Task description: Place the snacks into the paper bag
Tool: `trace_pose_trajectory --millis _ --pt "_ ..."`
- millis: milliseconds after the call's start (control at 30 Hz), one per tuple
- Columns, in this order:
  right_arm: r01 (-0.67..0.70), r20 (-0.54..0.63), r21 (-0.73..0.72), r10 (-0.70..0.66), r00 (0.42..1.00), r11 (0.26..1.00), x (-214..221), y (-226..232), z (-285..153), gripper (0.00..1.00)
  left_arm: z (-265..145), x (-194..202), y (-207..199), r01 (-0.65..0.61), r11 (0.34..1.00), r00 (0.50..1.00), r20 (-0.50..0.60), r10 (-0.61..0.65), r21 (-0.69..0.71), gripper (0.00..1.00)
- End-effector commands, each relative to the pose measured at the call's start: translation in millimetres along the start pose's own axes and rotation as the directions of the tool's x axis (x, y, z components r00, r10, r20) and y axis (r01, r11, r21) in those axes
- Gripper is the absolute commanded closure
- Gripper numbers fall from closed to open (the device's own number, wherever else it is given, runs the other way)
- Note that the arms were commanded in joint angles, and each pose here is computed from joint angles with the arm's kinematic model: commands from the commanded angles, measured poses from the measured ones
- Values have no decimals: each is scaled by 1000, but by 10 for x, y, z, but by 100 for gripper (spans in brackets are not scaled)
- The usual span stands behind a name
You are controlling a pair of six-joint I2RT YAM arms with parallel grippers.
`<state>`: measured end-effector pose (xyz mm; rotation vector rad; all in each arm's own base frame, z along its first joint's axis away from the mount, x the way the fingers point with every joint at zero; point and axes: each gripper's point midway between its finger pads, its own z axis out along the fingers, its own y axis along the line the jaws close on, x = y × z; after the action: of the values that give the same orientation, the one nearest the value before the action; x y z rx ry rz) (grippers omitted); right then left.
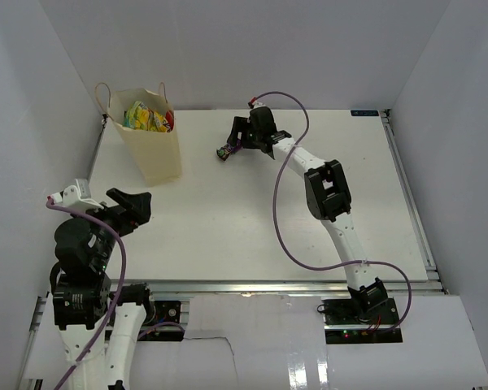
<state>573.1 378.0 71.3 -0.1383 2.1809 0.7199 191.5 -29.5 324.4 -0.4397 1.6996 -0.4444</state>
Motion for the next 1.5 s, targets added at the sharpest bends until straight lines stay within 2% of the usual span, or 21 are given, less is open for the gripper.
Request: trace_pose_trajectory --millis 0,200,300,367,433,567,600,667,700,800,833,867,900,933,967,1000,1033,1067,1267,1300,1467 --pt "-8 133 -9 9 991 1000 -212 221 134 23 -72 56 14 31 999 999 -20 -32 -12 2" --pt "12 100 -9 -11 995 1000 103 304 249 34 -75 82 -16 60 998 998 -33 -60 -2 2" --pt "31 75 -3 -31 997 1000 218 246 265 45 -57 101 -22 70 998 997 -43 -70 0 2" --pt "58 53 -9 -58 997 998 287 212 248 59 -34 135 -39 80 997 995 -59 -79 11 2" --pt "96 32 -82 -93 995 992 267 322 148 74 12 208 -114 110 993 990 -97 -105 52 2" --pt "145 -1 -183 -148 989 972 228 326 -90 83 175 552 -231 197 970 959 -236 -160 144 2" --pt "173 -10 -227 -180 984 958 234 331 -224 85 237 715 -258 249 953 937 -293 -192 170 2" --pt "207 -15 -277 -220 975 938 269 335 -385 86 300 867 -265 304 934 912 -340 -229 186 2" --pt "226 -14 -310 -242 970 924 311 365 -564 87 358 1077 -187 339 925 887 -385 -255 168 2" --pt "327 44 -446 -344 938 833 277 582 -1086 89 454 1249 -196 422 884 853 -419 -312 201 2" --pt "309 -3 -524 -364 931 794 595 583 -1260 89 483 1224 -233 428 872 858 -408 -311 236 2" --pt "374 51 -553 -418 907 744 520 684 -1501 90 511 1251 -226 452 863 846 -416 -334 228 2" --pt "361 38 -641 -442 896 677 668 785 -1699 90 542 1287 -219 458 857 845 -418 -335 238 2" --pt "331 -23 -678 -469 883 656 917 746 -1851 90 546 1308 -232 465 850 839 -429 -335 245 2" --pt "369 14 -709 -512 859 601 921 804 -2032 91 565 1336 -228 480 844 828 -441 -346 238 2" --pt "330 14 -786 -519 855 522 1035 903 -2241 91 577 1353 -240 483 841 826 -447 -344 246 2" --pt "270 -56 -815 -533 844 513 1249 875 -2410 91 587 1413 -219 490 839 817 -460 -348 237 2" --pt "329 -1 -821 -578 816 466 1255 905 -2514 91 588 1439 -227 502 833 808 -471 -354 235 2" --pt "314 31 -873 -598 801 374 1509 1081 -2961 89 569 1751 -449 547 798 754 -562 -339 253 2" --pt "311 37 -879 -598 801 362 1506 1127 -2997 89 577 1744 -541 544 790 763 -558 -325 284 2" --pt "306 62 -900 -604 794 311 1497 1389 -3106 90 621 2103 -882 514 815 736 -625 -259 268 2"
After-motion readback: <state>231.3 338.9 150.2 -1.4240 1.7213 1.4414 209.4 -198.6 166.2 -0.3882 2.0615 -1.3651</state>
